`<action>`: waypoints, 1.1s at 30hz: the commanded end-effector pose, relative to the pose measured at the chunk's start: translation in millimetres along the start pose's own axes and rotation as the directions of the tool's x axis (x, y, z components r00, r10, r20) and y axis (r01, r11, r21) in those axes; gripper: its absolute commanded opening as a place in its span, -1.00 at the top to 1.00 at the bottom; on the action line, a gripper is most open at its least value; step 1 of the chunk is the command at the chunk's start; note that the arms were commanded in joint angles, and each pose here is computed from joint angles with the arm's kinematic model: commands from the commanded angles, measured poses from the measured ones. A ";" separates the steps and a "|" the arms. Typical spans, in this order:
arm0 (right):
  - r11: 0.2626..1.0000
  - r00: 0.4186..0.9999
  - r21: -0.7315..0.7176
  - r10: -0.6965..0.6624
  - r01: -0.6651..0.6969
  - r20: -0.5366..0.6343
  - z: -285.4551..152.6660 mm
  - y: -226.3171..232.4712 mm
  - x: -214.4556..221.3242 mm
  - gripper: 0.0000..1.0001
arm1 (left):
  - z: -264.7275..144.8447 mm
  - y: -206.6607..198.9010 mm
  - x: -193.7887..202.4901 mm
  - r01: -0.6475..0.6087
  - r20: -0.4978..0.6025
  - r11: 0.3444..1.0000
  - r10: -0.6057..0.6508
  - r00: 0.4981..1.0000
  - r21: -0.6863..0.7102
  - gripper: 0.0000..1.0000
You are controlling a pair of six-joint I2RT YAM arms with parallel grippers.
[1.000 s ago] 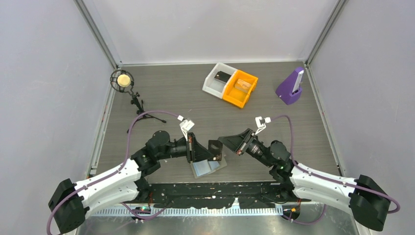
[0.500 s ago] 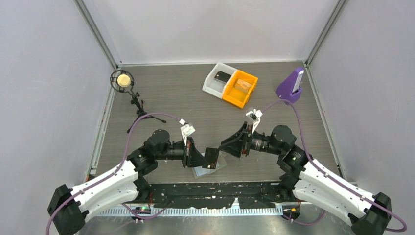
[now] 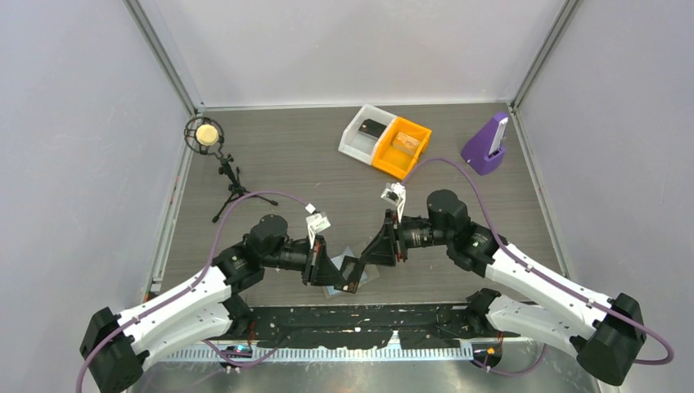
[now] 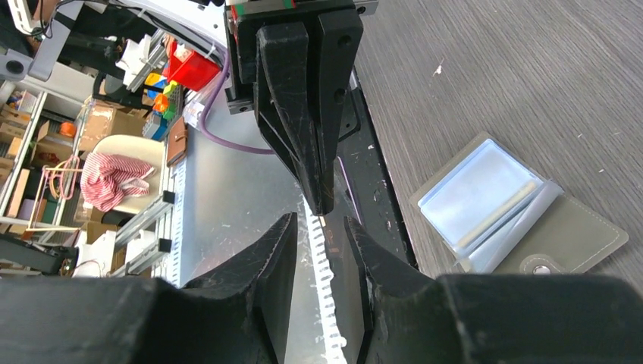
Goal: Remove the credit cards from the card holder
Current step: Place the credit card in the storage box.
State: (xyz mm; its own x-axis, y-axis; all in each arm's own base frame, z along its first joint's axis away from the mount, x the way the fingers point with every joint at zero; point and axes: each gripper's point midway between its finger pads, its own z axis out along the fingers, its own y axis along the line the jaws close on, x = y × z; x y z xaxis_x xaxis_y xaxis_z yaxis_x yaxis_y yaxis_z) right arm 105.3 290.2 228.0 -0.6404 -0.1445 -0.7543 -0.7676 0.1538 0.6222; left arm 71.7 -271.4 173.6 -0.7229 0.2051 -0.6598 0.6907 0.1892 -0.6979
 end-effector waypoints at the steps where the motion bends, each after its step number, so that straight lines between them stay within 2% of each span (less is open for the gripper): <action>1: 0.997 0.999 -0.050 -0.054 0.054 0.006 1.2 13.3 -17.5 0.30 | -0.7 -13.5 -11.6 -0.044 0.005 0.998 0.043 0.999 0.050 1.00; 21: 0.996 0.993 -0.090 -0.031 0.021 -0.118 23.4 -3.2 -4.4 0.32 | 2.5 -13.7 -10.0 -0.028 -0.013 0.997 0.029 0.999 0.070 1.00; 23: 0.994 0.991 -0.106 -0.030 0.016 -0.130 24.2 -2.4 -0.1 0.36 | 2.8 -13.3 -9.7 -0.027 -0.014 0.997 0.028 1.000 0.070 1.00; 28: 0.992 0.989 -0.129 -0.025 0.006 -0.143 25.2 -0.8 5.8 0.67 | 3.1 -11.5 -9.8 -0.027 -0.013 0.998 0.028 1.000 0.061 1.00; 33: 0.984 0.991 -0.179 -0.042 0.018 -0.130 23.7 8.4 5.5 0.87 | 3.2 -11.4 -10.2 -0.028 -0.014 0.998 0.029 0.999 0.060 1.00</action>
State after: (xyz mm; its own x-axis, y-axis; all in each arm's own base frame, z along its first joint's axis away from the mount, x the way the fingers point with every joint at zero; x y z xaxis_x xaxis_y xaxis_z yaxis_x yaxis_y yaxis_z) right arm 103.8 309.6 204.4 -0.6574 -0.3011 -0.6907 -0.7384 0.0746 0.6703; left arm 65.6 -273.1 166.1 -0.7418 0.2514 -0.6218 0.6664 0.1721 -0.7255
